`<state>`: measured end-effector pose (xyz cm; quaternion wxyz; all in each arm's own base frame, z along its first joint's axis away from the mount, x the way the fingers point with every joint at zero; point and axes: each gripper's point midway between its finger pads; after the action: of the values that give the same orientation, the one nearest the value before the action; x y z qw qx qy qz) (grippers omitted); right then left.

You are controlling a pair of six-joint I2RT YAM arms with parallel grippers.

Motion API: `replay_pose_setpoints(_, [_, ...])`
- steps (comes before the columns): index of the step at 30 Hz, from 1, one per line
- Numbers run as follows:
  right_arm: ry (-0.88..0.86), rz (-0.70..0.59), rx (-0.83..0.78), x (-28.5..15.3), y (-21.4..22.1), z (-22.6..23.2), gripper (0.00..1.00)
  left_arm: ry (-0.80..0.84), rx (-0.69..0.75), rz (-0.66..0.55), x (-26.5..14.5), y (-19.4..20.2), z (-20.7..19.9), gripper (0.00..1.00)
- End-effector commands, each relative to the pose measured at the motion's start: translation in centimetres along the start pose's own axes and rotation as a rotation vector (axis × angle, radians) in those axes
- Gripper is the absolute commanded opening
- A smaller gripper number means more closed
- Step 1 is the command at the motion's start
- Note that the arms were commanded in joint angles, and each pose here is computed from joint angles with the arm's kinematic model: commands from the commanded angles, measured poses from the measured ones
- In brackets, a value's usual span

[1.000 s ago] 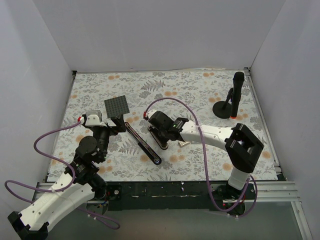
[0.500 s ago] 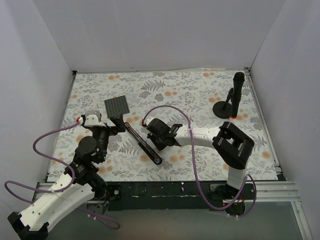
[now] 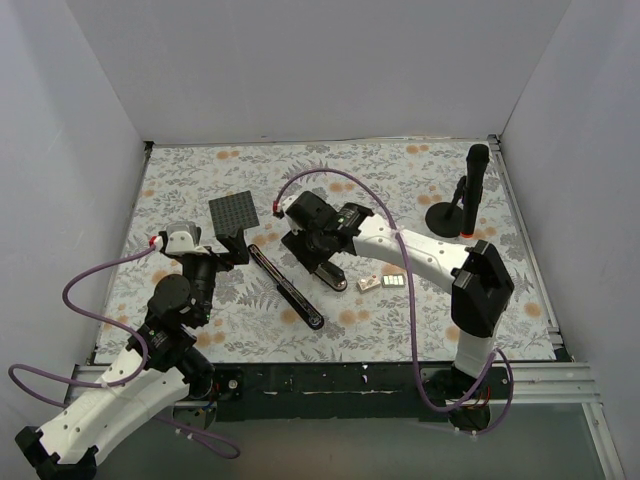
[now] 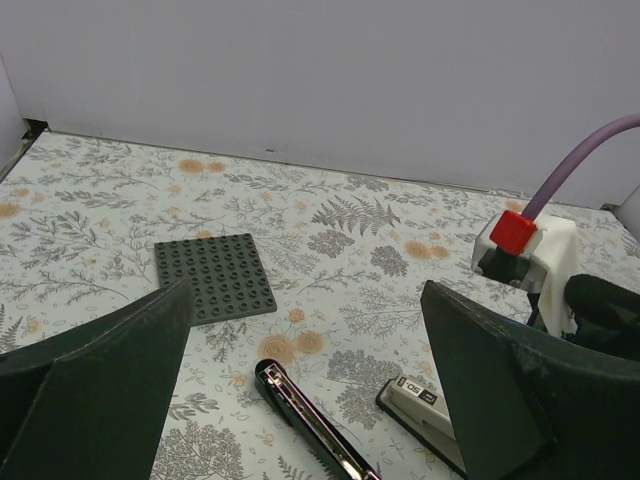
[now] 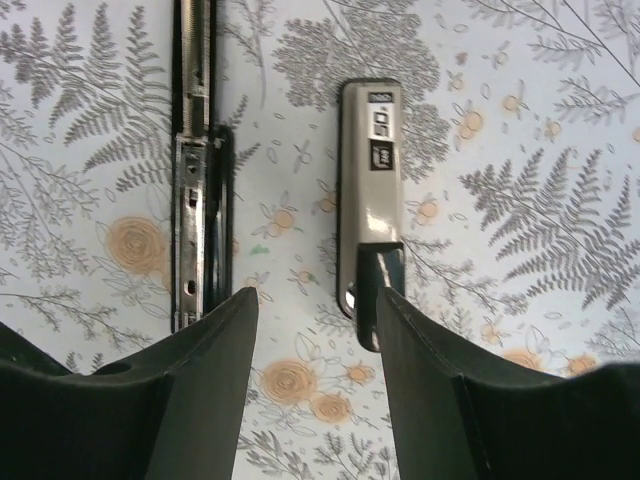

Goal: Load the staples into the stapler

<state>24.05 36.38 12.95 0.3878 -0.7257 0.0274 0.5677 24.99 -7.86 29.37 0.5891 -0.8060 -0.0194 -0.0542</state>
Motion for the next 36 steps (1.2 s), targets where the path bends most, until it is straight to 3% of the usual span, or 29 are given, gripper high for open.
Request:
replay_pose_setpoints(1, [0.030, 0.102, -0.019, -1.8, 1.9, -2.8, 0.60, -0.014, -0.001, -0.006, -0.2, -0.1, 0.4, 0.98])
replay_pose_setpoints(7, [0.004, 0.166, -0.022, -0.3, 3.2, -4.0, 0.62, -0.007, -0.007, -0.007, -0.2, -0.2, 0.4, 0.98])
replay_pose_setpoints(22, [-0.082, 0.242, -0.025, 3.3, 4.9, -3.7, 0.52, -0.005, -0.007, -0.004, -0.2, -0.1, 0.3, 0.98])
replay_pose_setpoints(28, [-0.077, 0.254, -0.019, 3.7, 5.4, -3.8, 0.38, -0.002, -0.005, -0.001, -0.2, 0.0, 0.3, 0.98])
replay_pose_setpoints(31, [-0.080, 0.264, -0.013, 4.0, 6.0, -3.7, 0.23, -0.002, -0.007, -0.004, -0.2, -0.1, 0.3, 0.98])
replay_pose_setpoints(33, [-0.083, 0.272, -0.004, 4.3, 6.6, -3.5, 0.03, 0.000, -0.006, -0.002, -0.2, -0.1, 0.2, 0.98])
replay_pose_setpoints(36, [-0.082, 0.283, 0.005, 5.0, 8.0, -3.4, 0.01, 0.001, -0.005, -0.001, -0.2, 0.0, 0.2, 0.98])
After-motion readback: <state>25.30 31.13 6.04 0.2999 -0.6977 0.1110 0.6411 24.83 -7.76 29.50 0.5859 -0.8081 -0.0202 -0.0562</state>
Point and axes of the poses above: each gripper's point midway between its finger pads, its own x axis out along the fingers, its own z axis along the line the jaws close on, y = z × x, and after that the axes turned 4 degrees about -x, right-handed
